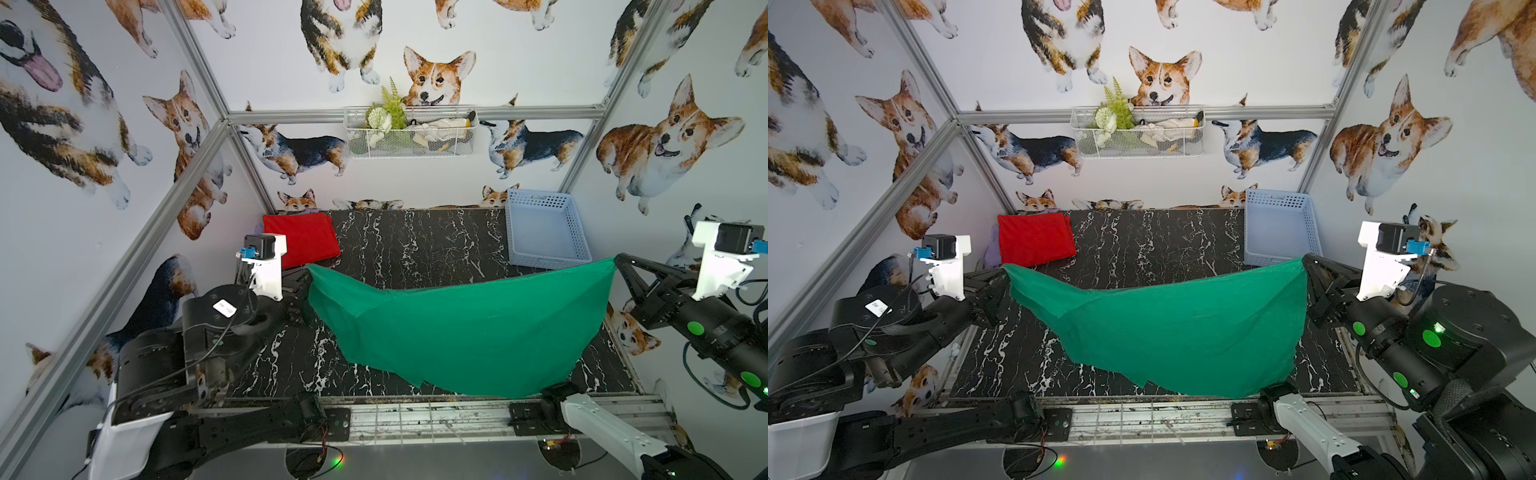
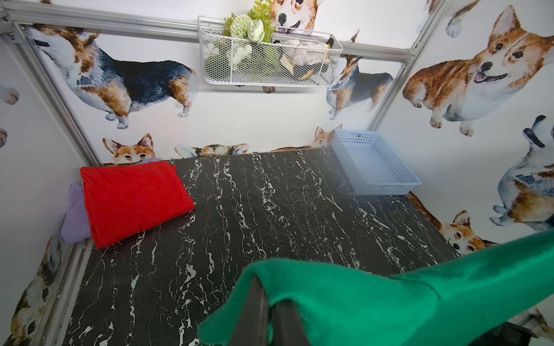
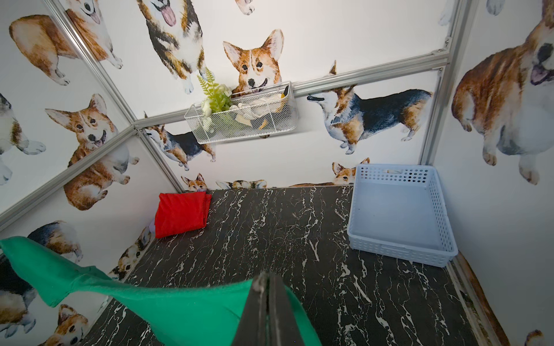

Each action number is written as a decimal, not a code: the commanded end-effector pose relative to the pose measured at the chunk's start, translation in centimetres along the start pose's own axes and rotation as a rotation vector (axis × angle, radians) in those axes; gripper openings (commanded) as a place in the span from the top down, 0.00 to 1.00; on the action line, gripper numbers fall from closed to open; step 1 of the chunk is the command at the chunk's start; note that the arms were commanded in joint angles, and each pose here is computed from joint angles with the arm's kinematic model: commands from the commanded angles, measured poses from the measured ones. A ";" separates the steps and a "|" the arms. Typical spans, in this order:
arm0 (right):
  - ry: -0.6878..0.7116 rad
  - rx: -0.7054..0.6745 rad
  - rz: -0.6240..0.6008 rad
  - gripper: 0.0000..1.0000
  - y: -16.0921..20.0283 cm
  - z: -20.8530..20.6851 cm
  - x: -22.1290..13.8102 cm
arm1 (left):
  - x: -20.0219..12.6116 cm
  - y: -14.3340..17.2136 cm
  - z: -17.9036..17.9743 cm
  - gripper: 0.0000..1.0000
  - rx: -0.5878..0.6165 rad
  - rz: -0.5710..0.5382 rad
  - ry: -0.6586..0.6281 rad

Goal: Fold and stack t-shirts
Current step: Flatten out the T-shirt at the center of the board.

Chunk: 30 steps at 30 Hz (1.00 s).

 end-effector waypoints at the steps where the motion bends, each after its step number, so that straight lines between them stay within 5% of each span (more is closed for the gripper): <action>1: 0.059 -0.007 0.103 1.00 1.9 -1.2 3.6 | 1.3 1.0 0.2 1.00 0.013 0.002 -0.081; 7: 0.132 0.030 0.267 1.00 5.5 -3.2 14.2 | 6.5 1.9 -1.9 1.00 0.108 0.033 -0.236; 11: 0.136 0.087 0.313 1.00 5.6 -3.1 19.5 | 12.7 1.0 -1.8 1.00 0.030 0.147 -0.168; 17: 0.156 0.090 0.312 1.00 4.5 -2.9 21.9 | 18.0 -0.2 -1.2 1.00 -0.004 0.201 -0.138; 24: 0.224 0.085 0.375 1.00 6.8 -4.6 23.6 | 23.3 3.6 0.6 1.00 -0.114 0.322 -0.087; 30: 0.259 0.081 0.414 1.00 7.8 -5.3 24.3 | 22.7 2.8 1.3 1.00 -0.074 0.317 -0.099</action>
Point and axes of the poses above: each gripper's point midway between its finger pads, its own x axis out along the fingers, its own z axis along the line the jaws close on, y = z × x, the point moved 3 cm from there along -x, back along the fingers, and after that the axes turned 10 degrees about x, right-handed, at the moved point
